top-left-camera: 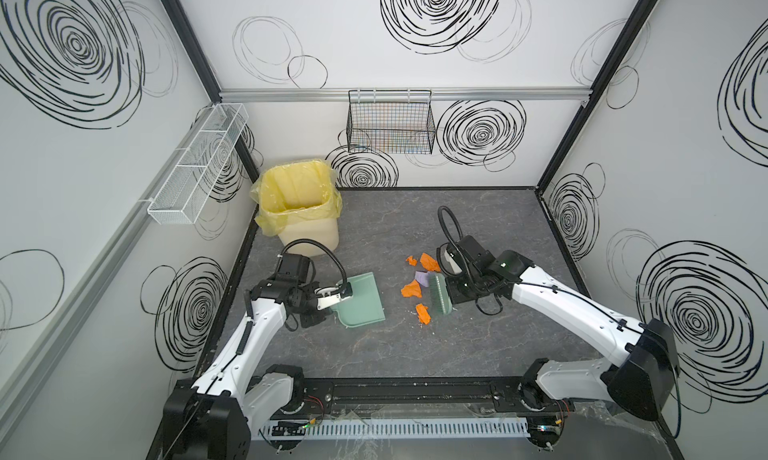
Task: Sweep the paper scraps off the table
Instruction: 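Lift the brush with the right gripper to the far side of the scraps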
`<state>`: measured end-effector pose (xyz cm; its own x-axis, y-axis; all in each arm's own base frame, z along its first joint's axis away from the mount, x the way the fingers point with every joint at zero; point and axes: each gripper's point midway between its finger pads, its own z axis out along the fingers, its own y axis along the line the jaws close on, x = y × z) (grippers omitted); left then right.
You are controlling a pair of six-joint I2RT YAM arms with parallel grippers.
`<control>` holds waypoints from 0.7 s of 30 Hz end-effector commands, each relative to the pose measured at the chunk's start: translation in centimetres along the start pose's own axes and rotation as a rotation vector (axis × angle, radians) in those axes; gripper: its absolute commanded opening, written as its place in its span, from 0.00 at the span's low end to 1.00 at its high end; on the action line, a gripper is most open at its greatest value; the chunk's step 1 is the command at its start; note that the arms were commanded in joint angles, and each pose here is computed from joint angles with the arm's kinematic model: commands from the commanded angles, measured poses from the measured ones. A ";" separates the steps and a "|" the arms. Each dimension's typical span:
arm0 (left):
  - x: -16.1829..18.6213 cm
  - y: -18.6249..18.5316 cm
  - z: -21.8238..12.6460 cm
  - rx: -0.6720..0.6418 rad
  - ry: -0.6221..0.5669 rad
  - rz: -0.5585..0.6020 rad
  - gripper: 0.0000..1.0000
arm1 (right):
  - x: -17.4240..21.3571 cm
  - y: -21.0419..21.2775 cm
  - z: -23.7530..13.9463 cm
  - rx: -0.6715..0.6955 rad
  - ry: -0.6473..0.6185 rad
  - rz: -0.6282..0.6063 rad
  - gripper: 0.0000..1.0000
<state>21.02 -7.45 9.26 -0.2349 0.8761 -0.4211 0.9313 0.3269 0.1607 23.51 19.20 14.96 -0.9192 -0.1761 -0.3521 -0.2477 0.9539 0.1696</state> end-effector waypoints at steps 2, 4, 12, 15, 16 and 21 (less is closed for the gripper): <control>-0.4 -0.5 0.6 0.009 -0.011 -0.008 0.00 | -2.7 0.3 -2.3 0.000 -0.079 -0.020 0.00; -0.4 -0.5 0.9 0.012 0.000 -0.009 0.00 | -3.3 0.7 -3.3 -0.022 -0.097 -0.030 0.00; -1.1 -0.8 2.5 0.048 0.030 -0.025 0.00 | -6.7 0.4 -7.9 -0.038 -0.296 -0.036 0.00; -1.5 -1.1 3.3 0.066 0.039 -0.039 0.00 | -8.5 -0.8 -9.0 -0.009 -0.348 0.004 0.00; -1.6 -1.2 3.5 0.071 0.047 -0.042 0.00 | -9.1 -1.9 -9.1 0.047 -0.360 0.016 0.00; -2.2 -1.3 4.6 0.058 0.101 -0.033 0.00 | -10.6 -7.5 -7.8 0.410 -0.318 0.042 0.00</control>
<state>20.76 -11.07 5.93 -0.2583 0.9031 -0.3430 0.9510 0.3002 0.0744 31.18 15.46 25.40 -0.7680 -0.0711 -0.6365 -0.1318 0.9901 0.0485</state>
